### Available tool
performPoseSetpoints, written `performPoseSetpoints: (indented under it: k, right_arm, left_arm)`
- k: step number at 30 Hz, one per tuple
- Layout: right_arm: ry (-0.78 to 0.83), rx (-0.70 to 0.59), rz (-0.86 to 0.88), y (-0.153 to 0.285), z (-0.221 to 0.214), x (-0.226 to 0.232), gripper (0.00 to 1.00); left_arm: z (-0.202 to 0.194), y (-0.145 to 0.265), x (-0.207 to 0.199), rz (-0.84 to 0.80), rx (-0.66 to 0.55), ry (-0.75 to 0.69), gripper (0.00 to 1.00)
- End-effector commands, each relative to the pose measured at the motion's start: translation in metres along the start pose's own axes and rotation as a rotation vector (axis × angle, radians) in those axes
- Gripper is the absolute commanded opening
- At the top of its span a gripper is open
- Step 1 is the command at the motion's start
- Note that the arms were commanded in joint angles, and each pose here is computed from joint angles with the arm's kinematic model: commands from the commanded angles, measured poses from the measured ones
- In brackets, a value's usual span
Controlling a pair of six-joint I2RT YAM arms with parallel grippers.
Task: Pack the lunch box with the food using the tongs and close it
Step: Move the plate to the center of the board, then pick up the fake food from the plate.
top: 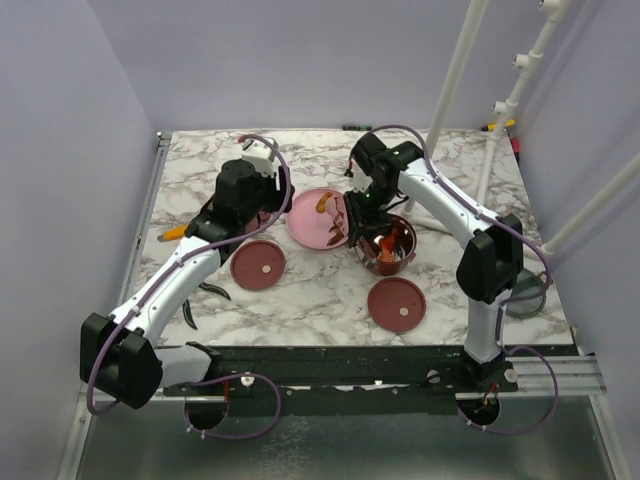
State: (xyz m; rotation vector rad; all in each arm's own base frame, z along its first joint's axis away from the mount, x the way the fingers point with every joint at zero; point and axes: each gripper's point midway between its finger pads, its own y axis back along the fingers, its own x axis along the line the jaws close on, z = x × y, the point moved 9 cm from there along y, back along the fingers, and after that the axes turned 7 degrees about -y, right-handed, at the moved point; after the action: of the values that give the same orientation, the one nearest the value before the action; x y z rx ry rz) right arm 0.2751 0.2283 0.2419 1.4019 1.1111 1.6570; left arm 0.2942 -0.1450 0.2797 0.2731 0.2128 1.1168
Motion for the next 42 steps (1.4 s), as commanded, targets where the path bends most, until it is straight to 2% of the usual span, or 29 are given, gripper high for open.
performPoseSetpoints:
  k: [1, 16, 29, 42]
  right_arm:
    - [-0.024, 0.079, -0.083, -0.013, 0.01, -0.007, 0.37]
    - [-0.173, 0.131, -0.197, -0.038, 0.033, -0.011, 0.4]
    - [-0.197, 0.105, -0.171, -0.044, 0.047, -0.003, 0.39]
    - [-0.222, 0.134, -0.161, -0.059, 0.051, 0.0, 0.39]
  left_arm:
    - [0.006, 0.028, 0.033, 0.313, -0.059, -0.022, 0.68]
    - [0.002, 0.053, 0.039, 0.374, -0.101, -0.045, 0.69]
    - [0.006, 0.059, 0.038, 0.369, -0.128, -0.04, 0.69]
    - [0.011, 0.067, 0.036, 0.363, -0.162, -0.03, 0.69]
